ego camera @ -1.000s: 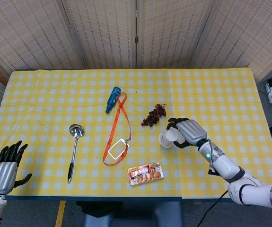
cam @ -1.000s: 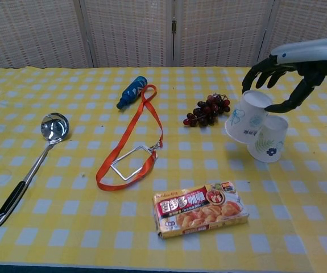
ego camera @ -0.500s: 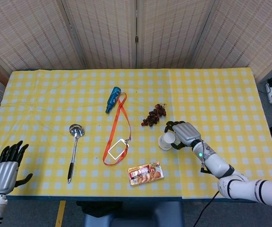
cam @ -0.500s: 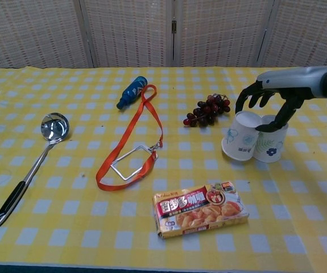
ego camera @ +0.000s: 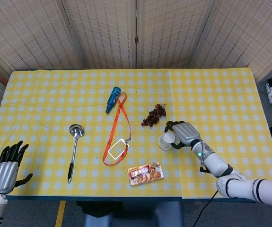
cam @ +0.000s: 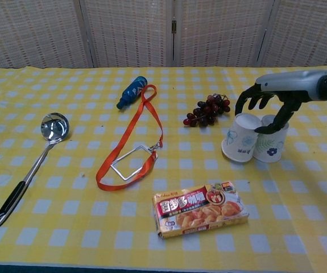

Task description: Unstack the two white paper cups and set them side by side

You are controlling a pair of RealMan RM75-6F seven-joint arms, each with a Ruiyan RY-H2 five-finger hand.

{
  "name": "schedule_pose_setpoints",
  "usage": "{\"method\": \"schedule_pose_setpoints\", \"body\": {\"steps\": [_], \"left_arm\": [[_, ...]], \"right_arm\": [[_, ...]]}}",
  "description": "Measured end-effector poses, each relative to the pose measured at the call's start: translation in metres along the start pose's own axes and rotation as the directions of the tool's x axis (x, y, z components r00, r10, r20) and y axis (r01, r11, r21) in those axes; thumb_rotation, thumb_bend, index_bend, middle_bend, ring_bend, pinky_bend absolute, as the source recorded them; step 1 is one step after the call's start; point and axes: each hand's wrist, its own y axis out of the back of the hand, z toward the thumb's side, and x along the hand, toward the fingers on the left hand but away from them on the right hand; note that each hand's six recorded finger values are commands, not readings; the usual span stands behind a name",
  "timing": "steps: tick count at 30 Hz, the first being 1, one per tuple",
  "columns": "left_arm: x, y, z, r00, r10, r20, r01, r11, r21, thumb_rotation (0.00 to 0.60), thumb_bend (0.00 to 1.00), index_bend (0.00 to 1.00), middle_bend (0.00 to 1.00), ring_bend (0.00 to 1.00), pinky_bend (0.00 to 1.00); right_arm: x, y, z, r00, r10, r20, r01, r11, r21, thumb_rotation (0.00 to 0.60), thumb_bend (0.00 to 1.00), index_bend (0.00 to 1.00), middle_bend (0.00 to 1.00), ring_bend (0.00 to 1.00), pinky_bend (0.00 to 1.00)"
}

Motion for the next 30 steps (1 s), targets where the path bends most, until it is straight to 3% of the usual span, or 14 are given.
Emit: {"method": "schedule_pose_setpoints", "body": {"steps": [11,23,27,30], "left_arm": [[0.0,0.0,0.001,1.0,0.0,0.002,0.0,1.0,0.001,0.6,0.25,0.09,0.0,0.0,0.0],[0.002,0.005,0.002,1.0,0.027,0.008,-0.027,1.0,0.001,0.6,0.25,0.1,0.0,0.0,0.0],[0.004,0.006,0.006,0.999,0.051,0.018,-0.051,0.999,0.002,0.6,0.25,0.1,0.0,0.0,0.0],[0.006,0.007,0.009,0.998,0.065,0.026,-0.065,0.998,0.004,0.6,0.25,0.1,0.0,0.0,0.0]], "right_arm": [[0.001,0.001,-0.002,1.0,-0.014,-0.001,0.014,1.0,-0.009,0.6,0.41,0.17,0.17,0.18,0.19],[0.028,0.023,-0.018,0.991,-0.134,0.02,0.134,0.99,-0.046,0.6,0.41,0.17,0.17,0.21,0.19],[0.05,0.034,-0.036,0.963,-0.265,0.05,0.268,0.962,-0.058,0.6,0.41,0.18,0.17,0.21,0.19],[0.077,0.041,-0.053,0.918,-0.389,0.075,0.393,0.918,-0.049,0.6,0.41,0.18,0.15,0.18,0.18]]}}
